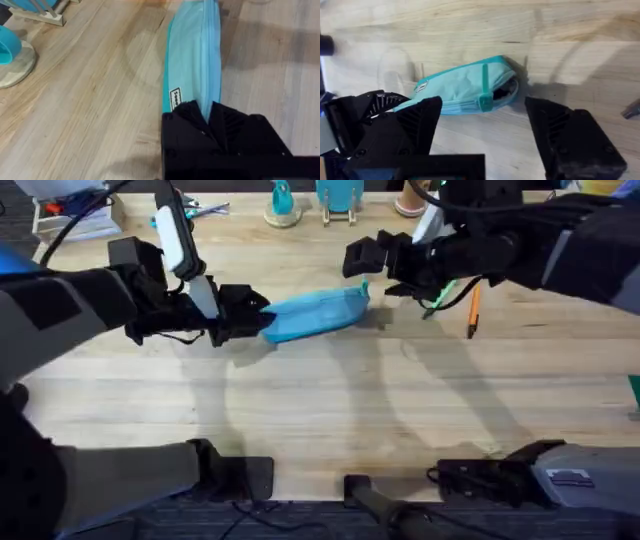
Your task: Unzip the bag, pick up the pens from the table one at a time and place them inside, then zip the bag closed.
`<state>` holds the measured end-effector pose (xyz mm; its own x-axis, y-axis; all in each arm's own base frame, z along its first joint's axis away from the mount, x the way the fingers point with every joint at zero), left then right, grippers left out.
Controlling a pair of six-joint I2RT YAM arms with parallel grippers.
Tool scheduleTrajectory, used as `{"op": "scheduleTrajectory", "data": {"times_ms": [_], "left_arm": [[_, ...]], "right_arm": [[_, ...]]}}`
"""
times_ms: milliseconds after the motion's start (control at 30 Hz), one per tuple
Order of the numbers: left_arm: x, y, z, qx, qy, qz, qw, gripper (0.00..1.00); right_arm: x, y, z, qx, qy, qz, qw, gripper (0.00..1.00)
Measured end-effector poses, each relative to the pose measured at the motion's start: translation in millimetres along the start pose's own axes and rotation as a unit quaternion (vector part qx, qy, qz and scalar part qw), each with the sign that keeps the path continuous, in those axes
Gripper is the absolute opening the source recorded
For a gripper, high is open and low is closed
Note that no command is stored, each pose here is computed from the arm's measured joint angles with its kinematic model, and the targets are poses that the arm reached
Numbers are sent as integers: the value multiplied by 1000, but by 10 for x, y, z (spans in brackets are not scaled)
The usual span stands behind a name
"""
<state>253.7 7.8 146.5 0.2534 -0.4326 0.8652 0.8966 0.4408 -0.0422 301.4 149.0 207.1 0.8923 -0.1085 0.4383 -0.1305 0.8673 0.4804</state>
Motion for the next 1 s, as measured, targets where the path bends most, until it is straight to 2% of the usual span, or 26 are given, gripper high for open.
{"op": "scheduleTrajectory", "data": {"times_ms": [600,1000], "left_arm": [[0,0,0,0,0,0,1000,42],[-1,1,0,0,0,0,1000,42]], "right_arm": [[13,3,-128,3,0,-16,1000,983],[24,-13,-205,3,0,-17,1000,913]]}}
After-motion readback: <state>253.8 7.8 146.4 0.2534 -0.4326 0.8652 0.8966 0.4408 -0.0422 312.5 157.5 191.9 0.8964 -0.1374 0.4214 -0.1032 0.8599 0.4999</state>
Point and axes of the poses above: each hand's point on the last joint's axis, 136 mm out from that joint toward the fingers, its own z axis back along the fingers, its own y axis along the line the jaws close on, x = y × z, the point moved 10 cm from there along z, back along the fingers, and after that the axes turned 8 degrees about z, right-handed, at the moved point
